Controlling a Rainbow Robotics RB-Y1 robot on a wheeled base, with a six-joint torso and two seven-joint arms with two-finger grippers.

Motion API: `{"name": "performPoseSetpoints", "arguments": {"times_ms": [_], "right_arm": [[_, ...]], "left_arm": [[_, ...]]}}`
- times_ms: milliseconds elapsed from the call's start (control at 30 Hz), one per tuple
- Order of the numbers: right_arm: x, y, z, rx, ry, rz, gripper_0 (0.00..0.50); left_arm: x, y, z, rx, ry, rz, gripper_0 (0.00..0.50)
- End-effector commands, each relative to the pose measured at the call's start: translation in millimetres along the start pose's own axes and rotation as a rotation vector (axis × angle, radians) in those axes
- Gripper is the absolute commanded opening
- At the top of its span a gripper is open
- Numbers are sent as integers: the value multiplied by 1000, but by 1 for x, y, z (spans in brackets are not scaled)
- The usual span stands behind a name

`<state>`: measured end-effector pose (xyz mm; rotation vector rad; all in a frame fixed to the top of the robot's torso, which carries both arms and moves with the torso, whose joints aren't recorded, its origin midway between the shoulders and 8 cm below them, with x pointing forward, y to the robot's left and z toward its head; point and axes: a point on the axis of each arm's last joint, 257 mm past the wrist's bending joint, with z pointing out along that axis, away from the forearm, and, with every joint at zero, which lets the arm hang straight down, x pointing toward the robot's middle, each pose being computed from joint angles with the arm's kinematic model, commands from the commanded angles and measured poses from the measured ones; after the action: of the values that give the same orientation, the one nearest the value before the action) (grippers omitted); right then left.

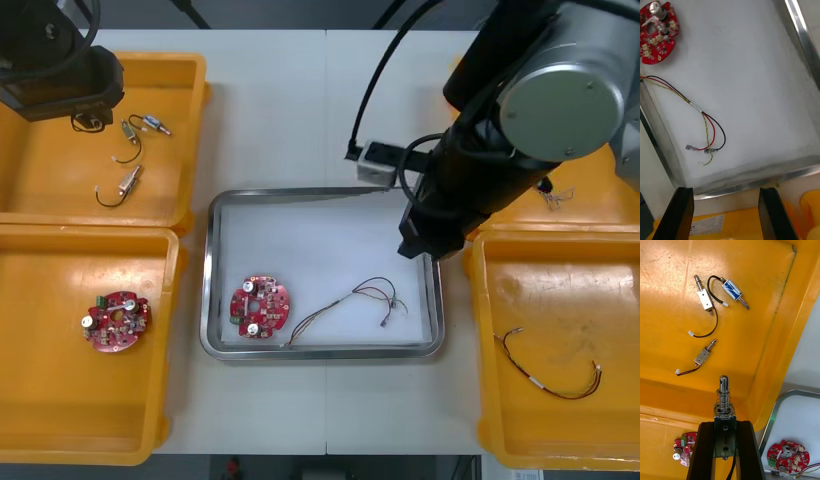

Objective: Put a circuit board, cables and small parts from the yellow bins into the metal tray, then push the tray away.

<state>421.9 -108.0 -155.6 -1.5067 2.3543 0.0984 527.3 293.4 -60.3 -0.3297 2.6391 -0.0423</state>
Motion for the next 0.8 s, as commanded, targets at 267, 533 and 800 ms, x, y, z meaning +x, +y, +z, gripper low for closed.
{"name": "performPoseSetpoints", "arguments": {"times_ms": [267,533,800], "right_arm": [[39,-58,-82,126,-10,426,500],[73,-92,-107,181,12,588,500],[104,-126,-126,214,31,676,500]], "left_arm": [[-11,16,-14,-18,-37,-60,0],[-11,16,-14,-18,-37,-60,0],[-11,16,-14,-18,-37,-60,0]]}}
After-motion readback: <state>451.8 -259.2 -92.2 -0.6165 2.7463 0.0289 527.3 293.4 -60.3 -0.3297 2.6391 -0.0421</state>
